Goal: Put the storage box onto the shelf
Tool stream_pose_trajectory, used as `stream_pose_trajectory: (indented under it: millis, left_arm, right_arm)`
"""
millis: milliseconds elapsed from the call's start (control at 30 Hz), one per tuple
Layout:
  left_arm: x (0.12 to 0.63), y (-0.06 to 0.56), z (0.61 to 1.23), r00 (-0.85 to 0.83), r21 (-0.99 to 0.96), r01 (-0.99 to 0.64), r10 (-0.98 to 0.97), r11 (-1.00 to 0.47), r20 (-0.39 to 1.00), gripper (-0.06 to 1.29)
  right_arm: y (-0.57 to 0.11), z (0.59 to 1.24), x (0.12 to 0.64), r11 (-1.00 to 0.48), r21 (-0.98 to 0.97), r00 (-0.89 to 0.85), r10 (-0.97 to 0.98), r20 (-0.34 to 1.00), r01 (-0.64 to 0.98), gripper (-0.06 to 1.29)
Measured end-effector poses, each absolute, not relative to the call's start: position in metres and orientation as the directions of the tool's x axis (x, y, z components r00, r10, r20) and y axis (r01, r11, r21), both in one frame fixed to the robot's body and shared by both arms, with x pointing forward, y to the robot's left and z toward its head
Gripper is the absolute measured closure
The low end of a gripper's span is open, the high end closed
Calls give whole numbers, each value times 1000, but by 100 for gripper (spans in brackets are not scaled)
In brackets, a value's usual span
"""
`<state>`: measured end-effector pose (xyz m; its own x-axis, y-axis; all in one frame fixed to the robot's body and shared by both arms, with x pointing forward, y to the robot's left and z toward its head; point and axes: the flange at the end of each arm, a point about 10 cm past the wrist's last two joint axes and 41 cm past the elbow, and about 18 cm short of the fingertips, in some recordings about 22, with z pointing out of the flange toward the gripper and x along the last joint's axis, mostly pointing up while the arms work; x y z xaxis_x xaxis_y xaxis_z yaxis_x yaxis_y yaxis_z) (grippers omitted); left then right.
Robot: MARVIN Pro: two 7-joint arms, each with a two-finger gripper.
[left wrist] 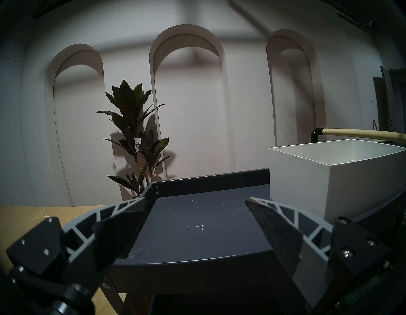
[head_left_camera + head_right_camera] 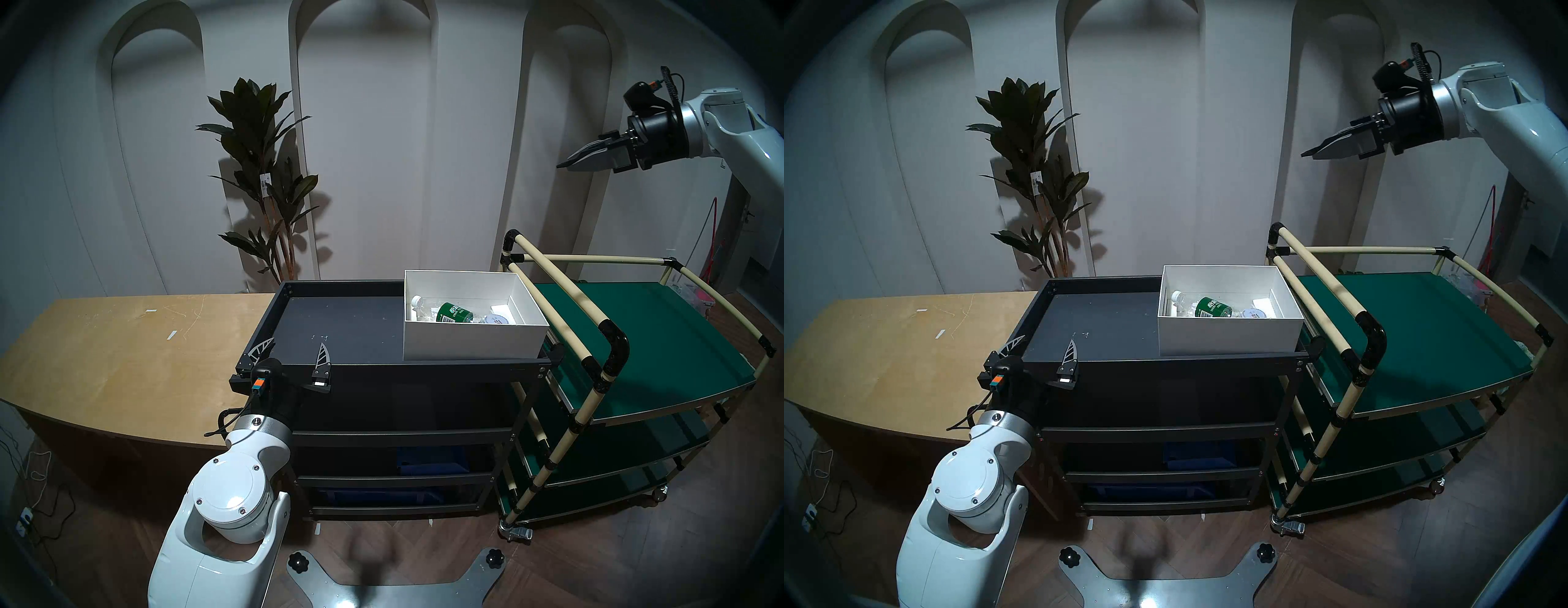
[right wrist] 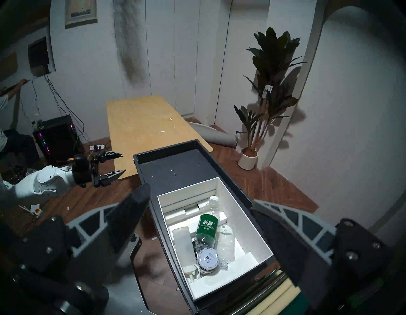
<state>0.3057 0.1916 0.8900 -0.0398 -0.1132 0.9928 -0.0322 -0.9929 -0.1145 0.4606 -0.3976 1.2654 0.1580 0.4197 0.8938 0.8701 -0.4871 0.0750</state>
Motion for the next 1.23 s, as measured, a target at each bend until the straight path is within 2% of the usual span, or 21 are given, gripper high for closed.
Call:
stream_pose_trajectory:
  millis: [333, 567, 867, 1233]
  left_arm:
    - [306, 192, 890, -39, -114, -33, -113, -993, 993, -2]
    - [305, 192, 890, -39, -114, -33, -113, -993, 993, -2]
    - [304, 192, 892, -42, -112, -35, -110, -993, 993, -2]
    - [303, 192, 892, -42, -110, -36, -109, -993, 993, -2]
  right_arm:
    - [-453, 1252, 436, -520, 132, 115, 415, 903, 844, -2]
    - [-473, 1218, 415, -471, 186, 57, 454, 889, 863, -2]
    - [-457, 1186, 412, -417, 243, -47, 428, 903, 876, -2]
    - [-404, 1151, 443, -393, 295, -150, 360, 921, 871, -2]
